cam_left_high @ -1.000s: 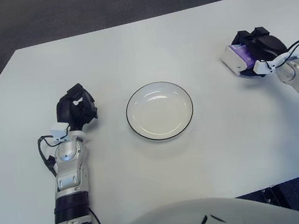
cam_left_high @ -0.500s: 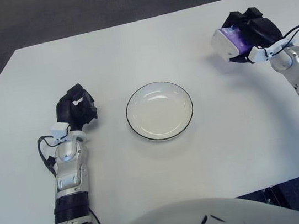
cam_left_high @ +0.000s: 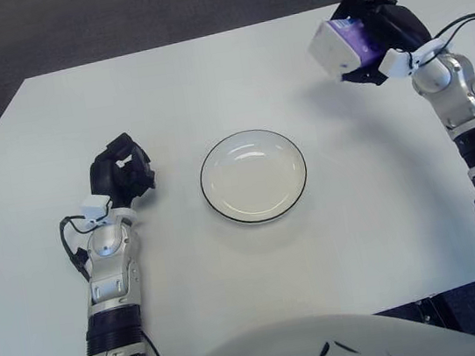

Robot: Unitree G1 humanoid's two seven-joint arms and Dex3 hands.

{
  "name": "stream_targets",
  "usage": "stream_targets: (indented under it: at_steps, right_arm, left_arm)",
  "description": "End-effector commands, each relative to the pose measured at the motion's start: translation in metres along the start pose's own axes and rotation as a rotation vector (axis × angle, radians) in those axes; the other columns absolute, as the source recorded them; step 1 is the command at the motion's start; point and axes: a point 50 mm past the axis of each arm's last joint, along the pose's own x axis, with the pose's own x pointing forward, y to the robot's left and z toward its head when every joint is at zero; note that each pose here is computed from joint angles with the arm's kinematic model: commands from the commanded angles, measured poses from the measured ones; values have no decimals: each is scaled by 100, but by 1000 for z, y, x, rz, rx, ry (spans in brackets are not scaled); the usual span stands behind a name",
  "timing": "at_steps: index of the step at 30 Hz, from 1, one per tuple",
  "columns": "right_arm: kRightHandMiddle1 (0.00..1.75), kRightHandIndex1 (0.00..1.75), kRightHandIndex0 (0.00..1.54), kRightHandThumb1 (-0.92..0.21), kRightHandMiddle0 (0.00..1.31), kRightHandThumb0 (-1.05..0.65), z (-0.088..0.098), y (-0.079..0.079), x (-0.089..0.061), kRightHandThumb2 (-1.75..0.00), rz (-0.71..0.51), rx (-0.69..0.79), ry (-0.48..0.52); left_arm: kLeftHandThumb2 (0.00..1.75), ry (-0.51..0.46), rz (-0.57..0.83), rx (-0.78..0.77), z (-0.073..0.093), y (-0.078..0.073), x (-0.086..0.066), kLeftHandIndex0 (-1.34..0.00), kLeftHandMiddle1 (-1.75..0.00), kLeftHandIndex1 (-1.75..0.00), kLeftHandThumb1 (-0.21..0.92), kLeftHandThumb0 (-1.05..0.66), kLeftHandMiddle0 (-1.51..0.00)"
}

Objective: Put the tissue paper into the plate.

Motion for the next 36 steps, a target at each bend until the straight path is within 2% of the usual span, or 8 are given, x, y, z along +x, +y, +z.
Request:
stream_targets:
  at_steps: [1,9,18,22,27,36]
  right_arm:
    - [175,170,81,-8,55,0,27,-13,16,-158,-51,28,-113]
    - [175,168,82,-8,56,0,60,-8,27,-158,-24,79,-270]
    - [175,169,81,-8,56,0,84,4,29,-158,-18,63,-361]
    - [175,173,80,-6,58,0,89,7,30,-161,-26,49,-397]
    - [175,174,84,1,64,0,96,11,32,-169,-24,50,-460]
    - [175,171,84,-1,62,0,112,19,30,-166,25,78,-525]
  left_arm:
    - [94,284,40,-63,-60,-9,-52,-101,-175,-175,75,-44,-135]
    - [93,287,39,-73,-61,-10,-53,-99,-175,-175,74,-43,-134]
    - [93,287,49,-76,-62,-11,-52,-99,-175,-175,73,-43,-133]
    - [93,289,49,-80,-62,-12,-52,-99,-175,-175,73,-43,-134]
    - [93,291,47,-83,-63,-12,-52,-97,-175,-175,73,-43,-133]
    - [93,291,48,-87,-63,-14,-51,-97,-175,-175,72,-43,-132]
